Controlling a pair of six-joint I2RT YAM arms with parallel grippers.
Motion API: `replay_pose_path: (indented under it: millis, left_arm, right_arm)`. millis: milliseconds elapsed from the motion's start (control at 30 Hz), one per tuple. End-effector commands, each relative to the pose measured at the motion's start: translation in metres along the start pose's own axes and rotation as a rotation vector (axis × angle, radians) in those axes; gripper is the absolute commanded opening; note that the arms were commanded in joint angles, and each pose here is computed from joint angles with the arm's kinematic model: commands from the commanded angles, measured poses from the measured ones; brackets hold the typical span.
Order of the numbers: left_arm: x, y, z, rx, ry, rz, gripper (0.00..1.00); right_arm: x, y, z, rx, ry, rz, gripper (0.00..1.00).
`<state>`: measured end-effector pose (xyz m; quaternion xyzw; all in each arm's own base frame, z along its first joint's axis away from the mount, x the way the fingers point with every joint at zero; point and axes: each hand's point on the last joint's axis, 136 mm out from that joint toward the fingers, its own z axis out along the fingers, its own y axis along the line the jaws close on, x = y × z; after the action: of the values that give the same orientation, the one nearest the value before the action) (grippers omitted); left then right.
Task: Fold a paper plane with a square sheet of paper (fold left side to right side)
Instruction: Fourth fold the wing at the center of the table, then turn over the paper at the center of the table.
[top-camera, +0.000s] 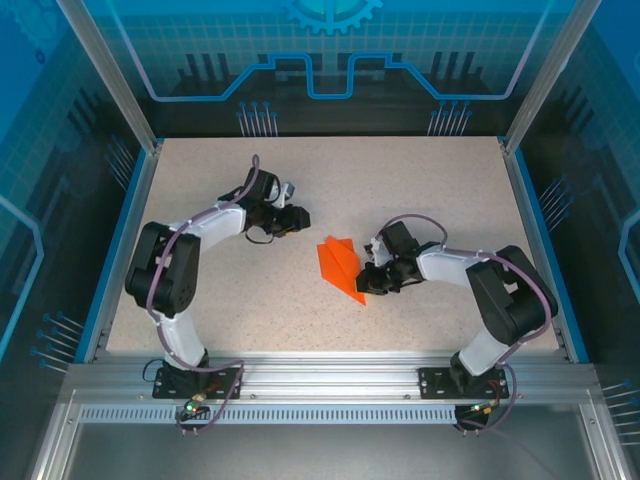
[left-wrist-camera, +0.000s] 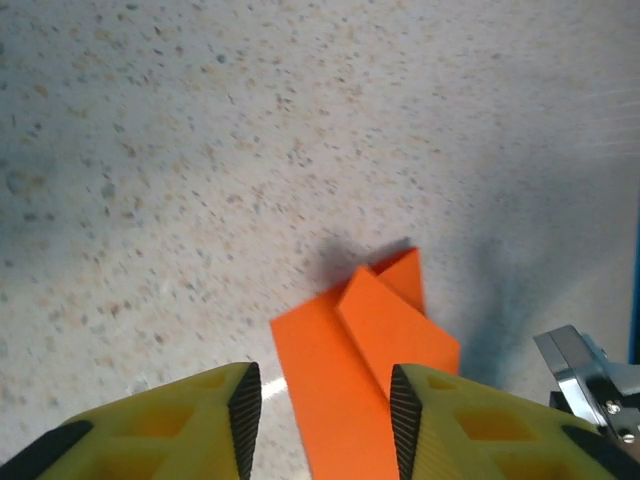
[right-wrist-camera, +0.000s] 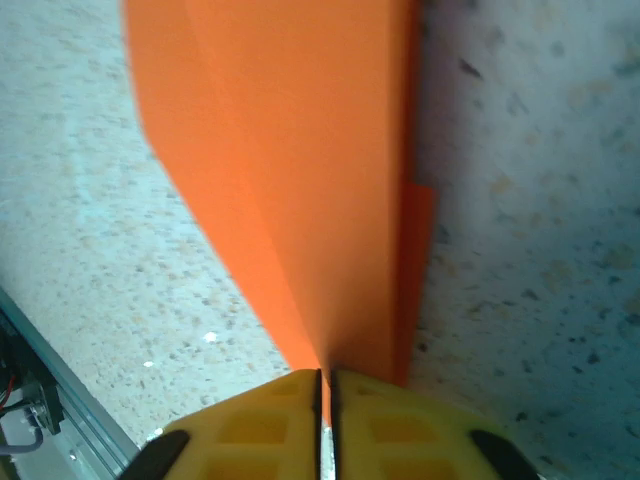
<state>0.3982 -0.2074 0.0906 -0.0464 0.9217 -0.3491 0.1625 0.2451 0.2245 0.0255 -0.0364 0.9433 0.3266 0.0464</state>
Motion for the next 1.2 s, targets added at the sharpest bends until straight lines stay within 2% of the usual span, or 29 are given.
replay_pose_path:
  millis: [0, 167, 333, 800, 967, 1167]
  left_arm:
    - [0.015, -0.010, -0.001, 0.068, 0.022, -0.065, 0.44]
    - [0.043, -0.023, 0.017, 0.108, 0.093, -0.083, 0.45]
    - [0.059, -0.032, 0.044, 0.128, 0.151, -0.097, 0.45]
    - [0.067, -0.047, 0.086, 0.167, 0.222, -0.093, 0.42]
    - [0.063, -0.053, 0.092, 0.185, 0.230, -0.086, 0.32]
    - [0.044, -0.076, 0.074, 0.222, 0.165, 0.000, 0.11]
  right_arm:
    - [-0.026, 0.023, -0.022, -0.032, -0.143, -0.086, 0.24]
    - [-0.048, 0.019, -0.058, 0.029, -0.337, -0.087, 0.42]
    - [-0.050, 0.015, -0.089, -0.004, -0.473, -0.043, 0.55]
    - [-0.026, 0.033, -0.138, -0.055, -0.527, -0.068, 0.64]
    - [-0.020, 0.038, -0.144, -0.073, -0.528, -0.081, 0.67]
    - [-0.015, 0.044, -0.146, -0.101, -0.490, -0.093, 0.80]
